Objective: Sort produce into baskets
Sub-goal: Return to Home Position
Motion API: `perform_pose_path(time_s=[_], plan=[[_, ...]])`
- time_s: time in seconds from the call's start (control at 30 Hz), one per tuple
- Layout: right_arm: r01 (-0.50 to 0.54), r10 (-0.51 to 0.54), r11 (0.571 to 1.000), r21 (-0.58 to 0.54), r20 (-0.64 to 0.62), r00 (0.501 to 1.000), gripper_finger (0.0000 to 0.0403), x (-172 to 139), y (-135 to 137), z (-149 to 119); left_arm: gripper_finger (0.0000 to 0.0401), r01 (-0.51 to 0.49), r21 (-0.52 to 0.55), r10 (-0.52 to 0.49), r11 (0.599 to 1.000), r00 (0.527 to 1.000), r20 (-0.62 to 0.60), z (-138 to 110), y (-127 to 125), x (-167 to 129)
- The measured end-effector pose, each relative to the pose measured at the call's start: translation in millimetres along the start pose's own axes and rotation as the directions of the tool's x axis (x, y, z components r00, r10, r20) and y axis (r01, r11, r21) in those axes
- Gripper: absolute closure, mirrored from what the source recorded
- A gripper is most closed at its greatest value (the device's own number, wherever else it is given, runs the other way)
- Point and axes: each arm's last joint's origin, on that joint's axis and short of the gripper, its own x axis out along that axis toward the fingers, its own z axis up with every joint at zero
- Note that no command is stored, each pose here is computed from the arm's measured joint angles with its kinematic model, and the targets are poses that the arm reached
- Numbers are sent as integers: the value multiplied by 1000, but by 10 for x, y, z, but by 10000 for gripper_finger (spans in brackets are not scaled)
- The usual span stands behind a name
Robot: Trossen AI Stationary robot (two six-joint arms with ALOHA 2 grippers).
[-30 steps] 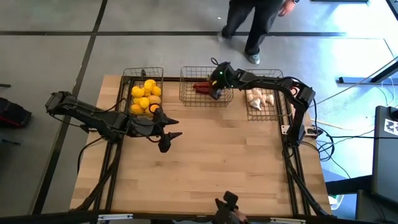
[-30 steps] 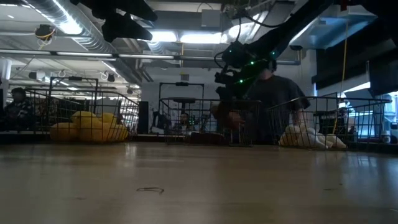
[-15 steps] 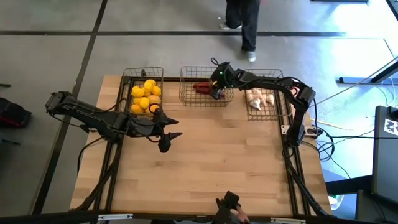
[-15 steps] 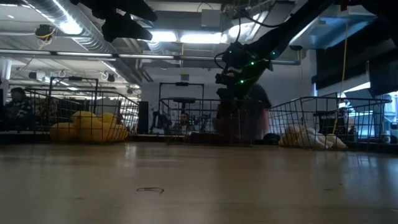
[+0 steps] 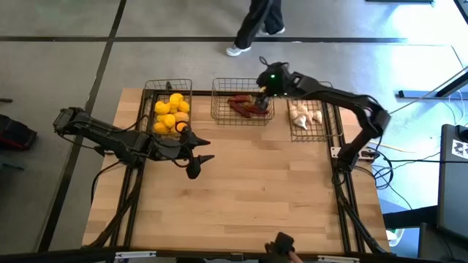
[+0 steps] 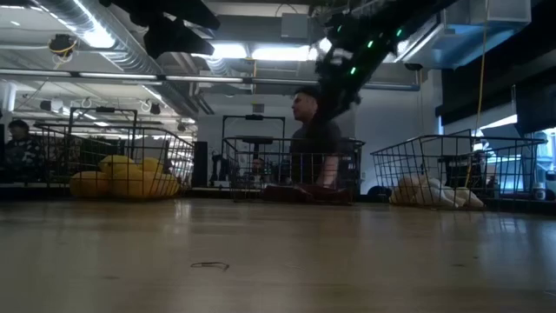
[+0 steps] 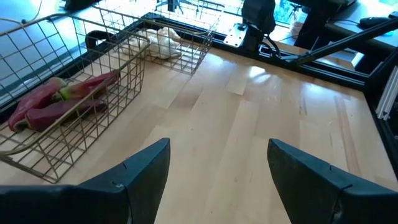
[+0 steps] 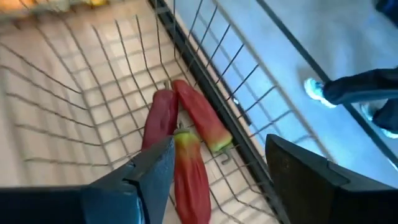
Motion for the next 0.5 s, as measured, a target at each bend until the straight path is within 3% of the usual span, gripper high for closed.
perform_pose_path(time_s=[0.33, 0.5], plan=[[-74, 78, 995, -69, 58, 995, 167, -1091, 278, 41, 136, -17, 21, 16, 1000, 999, 41, 63, 53, 31], [-195, 201, 978, -70, 89, 976, 198, -1541, 393, -42, 157, -48, 33, 46, 998, 998, 45, 89, 126, 63]])
